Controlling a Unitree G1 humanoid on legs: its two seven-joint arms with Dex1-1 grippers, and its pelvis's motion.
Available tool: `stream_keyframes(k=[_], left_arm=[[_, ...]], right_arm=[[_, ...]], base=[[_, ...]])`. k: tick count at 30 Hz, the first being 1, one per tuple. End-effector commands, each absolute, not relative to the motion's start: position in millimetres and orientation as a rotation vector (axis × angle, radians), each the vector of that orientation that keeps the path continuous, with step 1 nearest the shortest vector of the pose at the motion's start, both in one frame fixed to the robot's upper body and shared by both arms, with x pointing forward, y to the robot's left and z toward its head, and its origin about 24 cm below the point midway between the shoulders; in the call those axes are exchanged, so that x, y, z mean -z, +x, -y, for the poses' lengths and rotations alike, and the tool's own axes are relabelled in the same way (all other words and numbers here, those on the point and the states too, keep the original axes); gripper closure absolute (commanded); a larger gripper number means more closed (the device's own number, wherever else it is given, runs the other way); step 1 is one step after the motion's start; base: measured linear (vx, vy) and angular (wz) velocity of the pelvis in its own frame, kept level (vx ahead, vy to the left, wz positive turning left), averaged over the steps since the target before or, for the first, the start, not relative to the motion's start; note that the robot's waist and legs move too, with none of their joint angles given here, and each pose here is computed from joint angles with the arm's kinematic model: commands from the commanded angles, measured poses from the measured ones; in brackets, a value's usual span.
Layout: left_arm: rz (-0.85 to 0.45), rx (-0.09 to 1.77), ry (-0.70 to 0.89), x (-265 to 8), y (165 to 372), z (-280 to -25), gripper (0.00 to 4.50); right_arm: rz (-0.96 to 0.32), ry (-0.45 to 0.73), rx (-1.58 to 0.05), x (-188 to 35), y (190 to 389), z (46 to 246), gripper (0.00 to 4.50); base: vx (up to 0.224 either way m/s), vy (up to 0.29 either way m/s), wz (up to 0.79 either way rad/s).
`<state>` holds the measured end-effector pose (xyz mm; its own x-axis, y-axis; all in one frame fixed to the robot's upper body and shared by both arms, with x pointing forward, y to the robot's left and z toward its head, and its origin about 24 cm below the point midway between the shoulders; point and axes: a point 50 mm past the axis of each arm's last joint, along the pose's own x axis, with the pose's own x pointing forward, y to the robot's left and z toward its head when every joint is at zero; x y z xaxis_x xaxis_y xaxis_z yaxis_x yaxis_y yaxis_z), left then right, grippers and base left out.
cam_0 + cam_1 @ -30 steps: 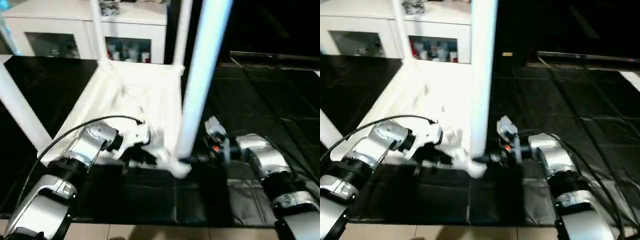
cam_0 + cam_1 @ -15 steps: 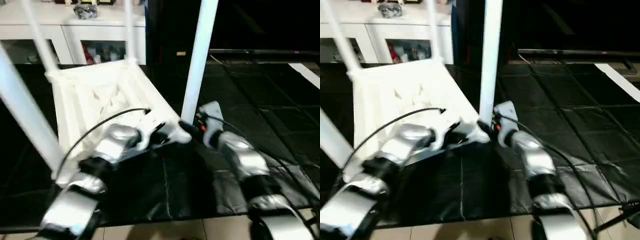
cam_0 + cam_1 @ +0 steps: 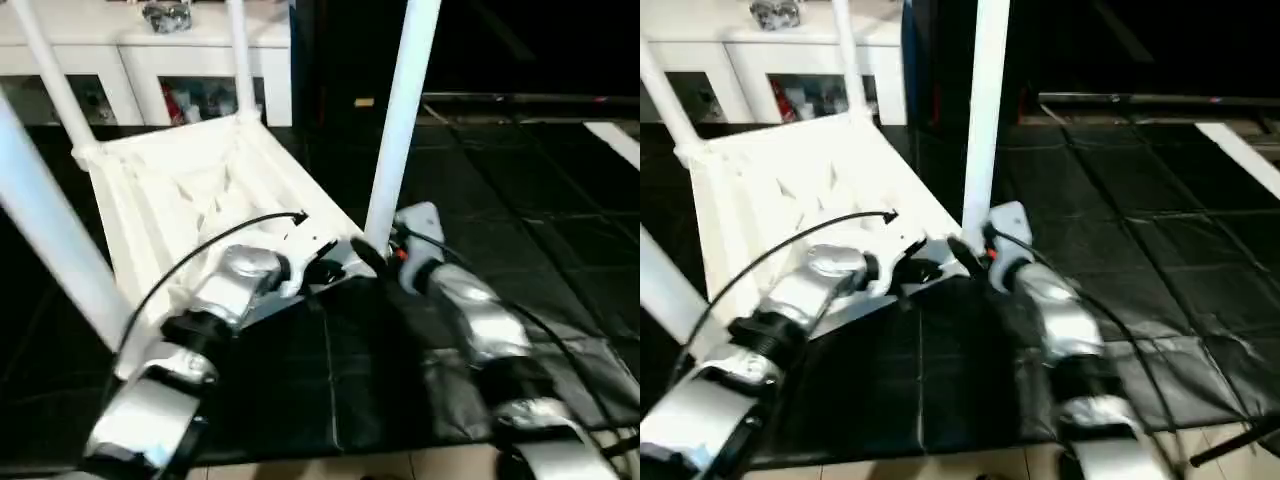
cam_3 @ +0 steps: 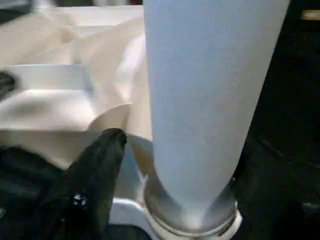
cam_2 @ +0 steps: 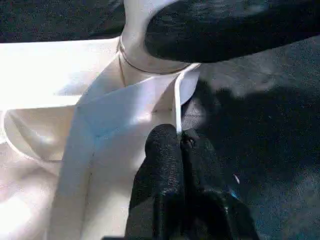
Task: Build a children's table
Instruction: Rotate leg to tighten
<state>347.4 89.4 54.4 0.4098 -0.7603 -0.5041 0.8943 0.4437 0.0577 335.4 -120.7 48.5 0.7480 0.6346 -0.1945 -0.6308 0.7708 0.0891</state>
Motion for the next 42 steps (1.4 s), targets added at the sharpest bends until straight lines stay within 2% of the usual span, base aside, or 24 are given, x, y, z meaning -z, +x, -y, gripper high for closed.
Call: stream_keyframes(k=[1,2,4,8,11,15,19,26,28,42], left_arm=[[-0.395,1.143,0.388,-59.6,344.6,-82.5,4.5],[-0.404,1.207,0.437,-57.6,340.8,-90.7,4.5],[-0.412,1.232,0.453,-56.6,339.2,-93.9,4.5],[-0.445,1.386,0.499,-57.0,330.5,-109.9,4.5],[-0.452,1.419,0.505,-56.9,328.4,-112.5,4.5],[-0.501,1.57,0.565,-59.0,319.4,-124.8,4.5],[-0.515,1.668,0.594,-60.2,313.1,-127.6,4.5],[-0.521,1.745,0.626,-60.8,307.7,-127.9,4.5],[-0.52,1.751,0.625,-60.9,307.2,-127.2,4.5],[-0.531,1.75,0.633,-59.4,307.2,-128.6,4.5]], right_arm=[[-0.221,0.032,-0.896,-48.2,324.6,96.9,0.63],[-0.224,0.014,-0.96,-49.7,321.4,108.8,0.5],[-0.226,0.001,-0.985,-50.2,320.1,113.4,0.39],[-0.256,-0.052,-1.139,-53.2,312.9,137.4,0.12],[-0.263,-0.053,-1.164,-54.0,311.8,140.7,0.04],[-0.309,-0.114,-1.319,-57.2,307.0,152.2,0.04],[-0.318,-0.109,-1.386,-59.9,307.5,152.2,0.04],[-0.348,-0.06,-1.509,-61.7,305.2,149.6,0.79],[-0.344,-0.034,-1.533,-62.1,303.9,147.6,0.86],[-0.374,0.012,-1.59,-57.7,300.6,144.4,1.94]], base=[[0.0,0.0,0.0],[0.0,0.0,0.0],[0.0,0.0,0.0],[0.0,0.0,0.0],[0.0,0.0,0.0],[0.0,0.0,0.0],[0.0,0.0,0.0],[0.0,0.0,0.0],[0.0,0.0,0.0],[0.0,0.0,0.0]])
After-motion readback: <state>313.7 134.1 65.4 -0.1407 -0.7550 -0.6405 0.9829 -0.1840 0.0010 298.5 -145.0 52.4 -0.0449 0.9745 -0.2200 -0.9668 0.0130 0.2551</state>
